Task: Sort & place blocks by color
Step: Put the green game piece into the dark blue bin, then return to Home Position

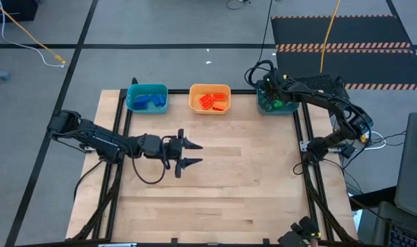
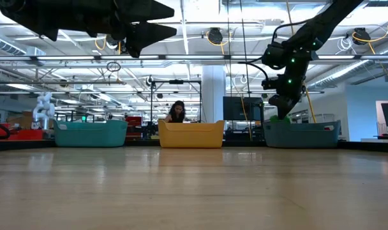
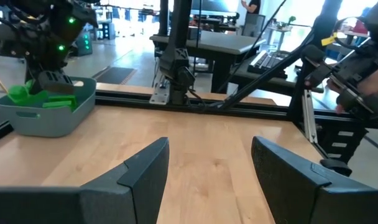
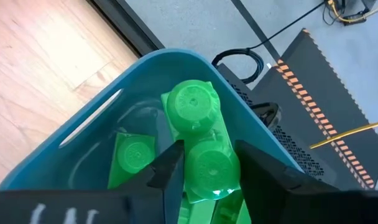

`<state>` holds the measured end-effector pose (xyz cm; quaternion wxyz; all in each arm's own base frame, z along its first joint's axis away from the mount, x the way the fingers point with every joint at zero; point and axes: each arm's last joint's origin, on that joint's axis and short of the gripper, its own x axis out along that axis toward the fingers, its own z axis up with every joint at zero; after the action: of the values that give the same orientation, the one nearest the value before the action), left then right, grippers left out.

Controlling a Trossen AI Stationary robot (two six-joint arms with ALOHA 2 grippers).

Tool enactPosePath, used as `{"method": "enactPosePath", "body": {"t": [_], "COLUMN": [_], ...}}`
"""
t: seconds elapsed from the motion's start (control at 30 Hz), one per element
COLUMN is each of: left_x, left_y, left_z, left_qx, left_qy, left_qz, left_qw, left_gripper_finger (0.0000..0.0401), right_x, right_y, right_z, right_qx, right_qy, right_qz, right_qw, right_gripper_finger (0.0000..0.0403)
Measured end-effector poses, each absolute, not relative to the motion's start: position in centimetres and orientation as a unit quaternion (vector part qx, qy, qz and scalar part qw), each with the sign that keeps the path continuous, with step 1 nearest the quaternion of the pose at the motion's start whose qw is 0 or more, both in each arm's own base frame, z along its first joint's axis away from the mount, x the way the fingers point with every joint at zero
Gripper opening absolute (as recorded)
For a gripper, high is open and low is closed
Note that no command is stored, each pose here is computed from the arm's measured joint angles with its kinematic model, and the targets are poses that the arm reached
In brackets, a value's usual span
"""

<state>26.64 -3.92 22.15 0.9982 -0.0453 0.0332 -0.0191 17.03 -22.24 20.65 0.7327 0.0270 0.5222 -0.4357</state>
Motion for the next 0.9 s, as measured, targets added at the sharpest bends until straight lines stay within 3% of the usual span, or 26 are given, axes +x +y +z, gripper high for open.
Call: {"method": "enactPosePath", "body": {"t": [0.37,0.6,0.77,0.9], "left_x": [26.6,26.6,26.6,26.6], "left_y": [-3.9,-3.9,-3.9,-3.9], "left_z": [22.0,21.9,21.9,21.9], "left_qx": [-0.054,-0.061,-0.062,-0.062], "left_qy": [0.043,0.044,0.044,0.044], "left_qz": [-0.017,-0.017,-0.017,-0.017], "left_qw": [0.997,0.997,0.997,0.997], "left_gripper_finger": [0.0232,0.0232,0.0232,0.0232], "right_x": [16.9,16.9,17.0,17.2], "right_y": [-22.3,-22.2,-21.9,-21.2], "right_z": [20.7,20.8,20.9,21.8], "right_qx": [0.02,0.018,0.039,0.085], "right_qy": [0.526,0.527,0.515,0.47], "right_qz": [-0.452,-0.453,-0.416,-0.356], "right_qw": [0.72,0.718,0.749,0.803], "right_gripper_finger": [0.02,0.0222,0.0223,0.0223]}}
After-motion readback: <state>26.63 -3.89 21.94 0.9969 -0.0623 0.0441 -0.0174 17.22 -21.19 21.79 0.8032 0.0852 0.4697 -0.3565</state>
